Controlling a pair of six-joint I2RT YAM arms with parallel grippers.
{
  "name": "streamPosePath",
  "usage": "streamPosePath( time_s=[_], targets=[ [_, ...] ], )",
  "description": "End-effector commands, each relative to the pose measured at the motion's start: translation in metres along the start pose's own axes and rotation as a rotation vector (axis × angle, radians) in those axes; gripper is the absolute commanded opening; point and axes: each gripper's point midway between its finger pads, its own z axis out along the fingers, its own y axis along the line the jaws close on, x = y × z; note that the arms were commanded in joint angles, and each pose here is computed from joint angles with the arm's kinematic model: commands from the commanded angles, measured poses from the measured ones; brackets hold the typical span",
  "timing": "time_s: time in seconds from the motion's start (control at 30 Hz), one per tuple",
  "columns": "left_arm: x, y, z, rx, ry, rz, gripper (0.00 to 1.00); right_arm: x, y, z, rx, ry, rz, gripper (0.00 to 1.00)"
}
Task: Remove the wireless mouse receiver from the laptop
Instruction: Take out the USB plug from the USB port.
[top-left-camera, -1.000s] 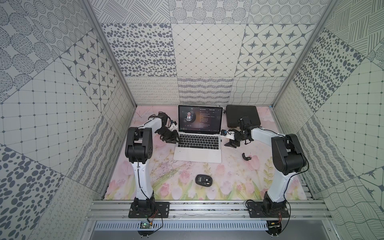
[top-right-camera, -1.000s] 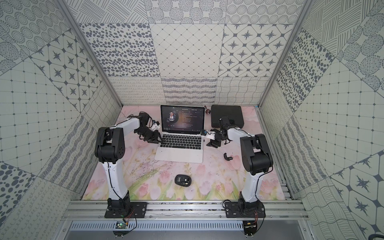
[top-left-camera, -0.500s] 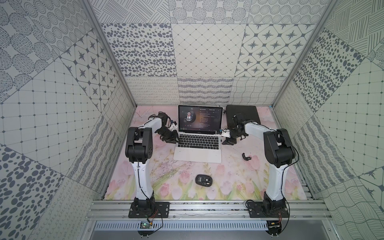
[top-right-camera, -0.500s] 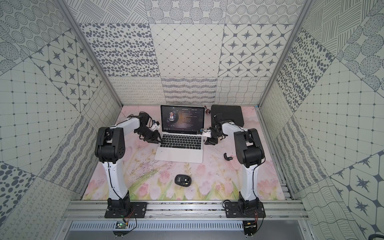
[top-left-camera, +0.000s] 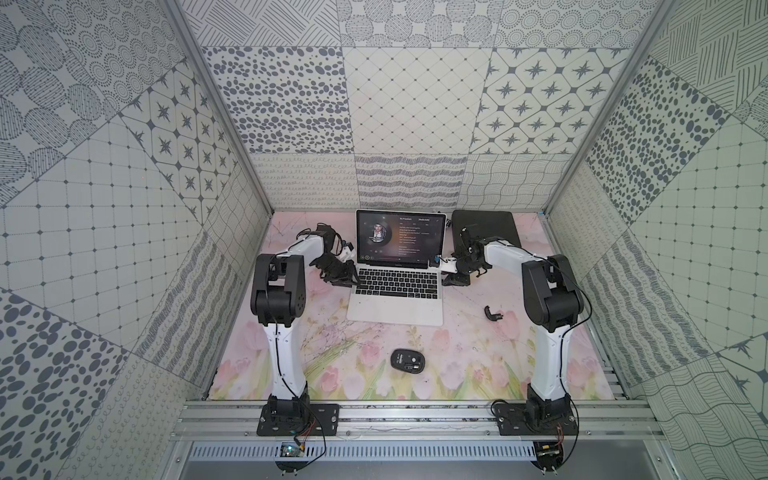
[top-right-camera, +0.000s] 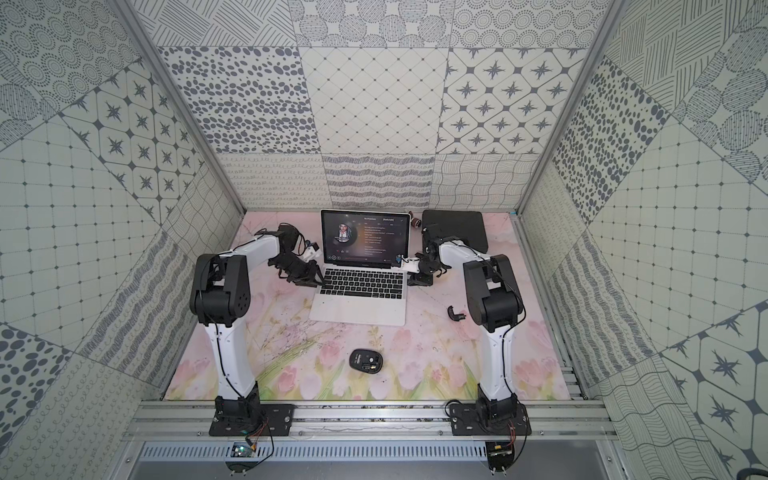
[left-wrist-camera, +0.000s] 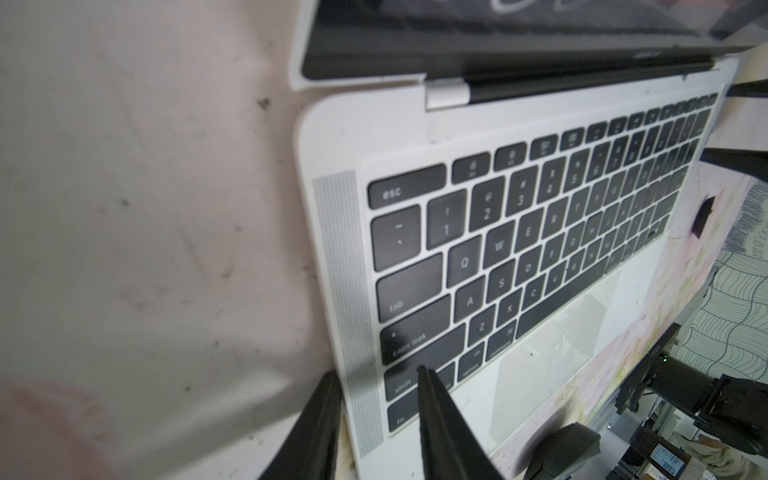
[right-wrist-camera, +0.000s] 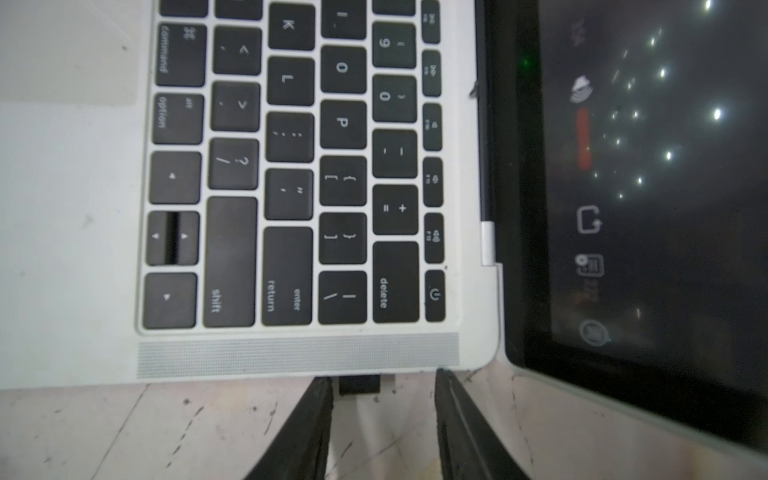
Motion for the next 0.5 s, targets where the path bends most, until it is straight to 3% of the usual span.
streamPosePath(
  time_s=[0.0,0.47],
  targets=[
    [0.025,0.037,0.017,-0.186,0.115,-0.006,0.35,0.010,0.007,0.016,-0.033,0.064,0.065,0.48],
    [0.023,0.036,0.016,-0.187,0.111,-0.008,0.35,0.018,0.027,0.013,-0.149,0.194,0.086,0.50]
  ],
)
